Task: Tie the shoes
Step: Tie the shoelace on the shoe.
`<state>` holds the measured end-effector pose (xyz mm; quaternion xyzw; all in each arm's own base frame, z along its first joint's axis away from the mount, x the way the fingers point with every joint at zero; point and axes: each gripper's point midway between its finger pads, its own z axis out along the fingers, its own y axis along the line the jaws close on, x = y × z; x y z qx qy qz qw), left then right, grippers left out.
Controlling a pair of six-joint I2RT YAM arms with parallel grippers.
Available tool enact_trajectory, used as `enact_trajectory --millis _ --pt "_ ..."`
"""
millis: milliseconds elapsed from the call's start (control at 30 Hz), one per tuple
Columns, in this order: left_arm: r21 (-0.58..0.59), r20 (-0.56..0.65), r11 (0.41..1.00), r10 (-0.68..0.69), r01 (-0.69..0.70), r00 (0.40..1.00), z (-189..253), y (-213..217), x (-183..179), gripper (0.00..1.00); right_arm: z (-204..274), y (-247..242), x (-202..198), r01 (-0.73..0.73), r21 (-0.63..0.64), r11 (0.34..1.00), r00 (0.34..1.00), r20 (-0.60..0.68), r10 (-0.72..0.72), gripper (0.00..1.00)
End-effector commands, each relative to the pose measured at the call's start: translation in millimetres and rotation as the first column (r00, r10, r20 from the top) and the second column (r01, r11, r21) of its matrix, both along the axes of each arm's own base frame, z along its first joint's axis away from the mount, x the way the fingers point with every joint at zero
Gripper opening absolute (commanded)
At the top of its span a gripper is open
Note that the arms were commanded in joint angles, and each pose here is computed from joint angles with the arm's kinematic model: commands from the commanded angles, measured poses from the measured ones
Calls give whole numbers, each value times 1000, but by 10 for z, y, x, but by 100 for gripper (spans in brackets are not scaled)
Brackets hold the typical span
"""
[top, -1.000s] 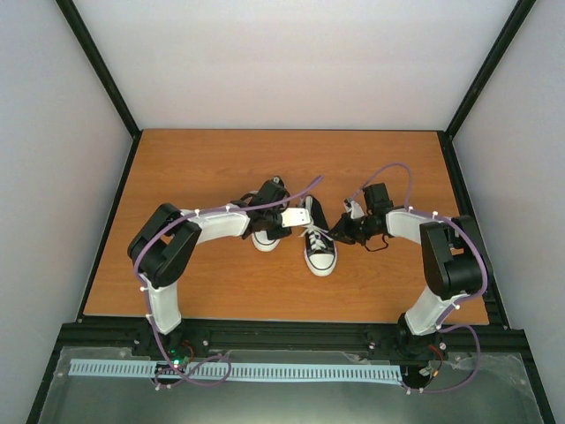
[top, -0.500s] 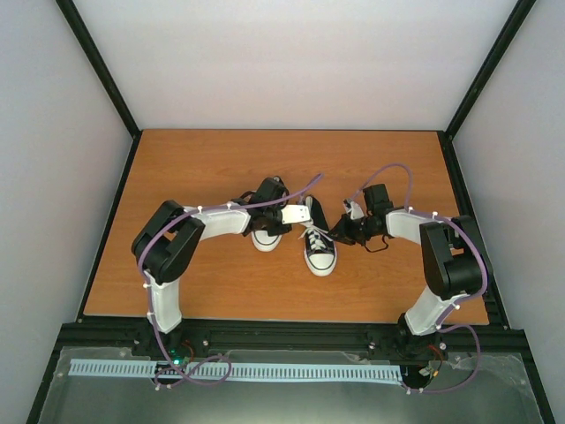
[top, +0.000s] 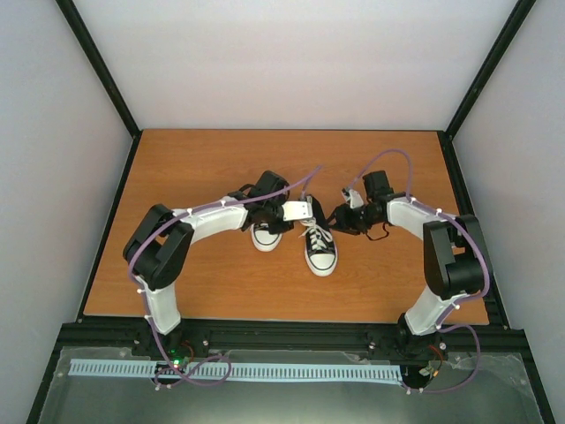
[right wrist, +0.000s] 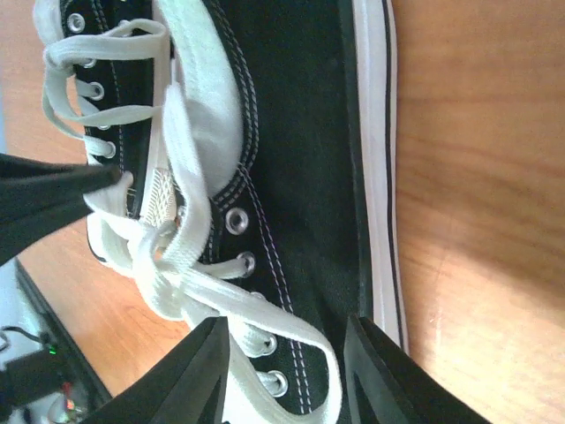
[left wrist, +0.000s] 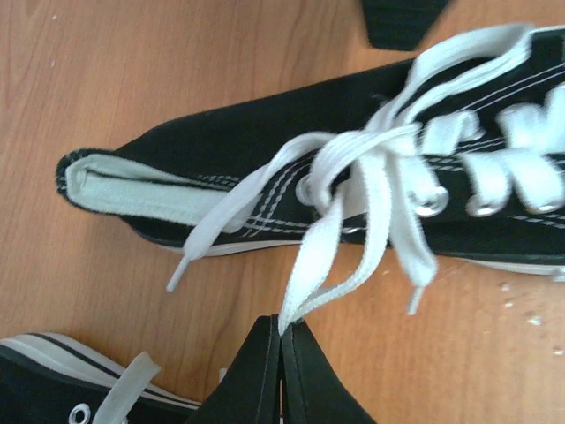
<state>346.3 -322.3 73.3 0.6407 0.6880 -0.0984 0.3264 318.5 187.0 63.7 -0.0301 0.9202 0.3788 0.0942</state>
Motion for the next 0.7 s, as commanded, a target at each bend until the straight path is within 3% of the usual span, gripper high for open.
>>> enact_trajectory --millis 0,267,667 --pt "-43 -79 998 -51 47 996 127 -98 -269 1 98 -122 10 -36 -93 995 999 22 38 41" --pt "-23 -224 996 -88 85 971 39 2 -670 1 243 88 124 -62 3 998 995 78 61 51" --pt "5 -245 996 -85 89 966 -158 29 -797 1 317 435 256 -122 46 991 985 131 115 53"
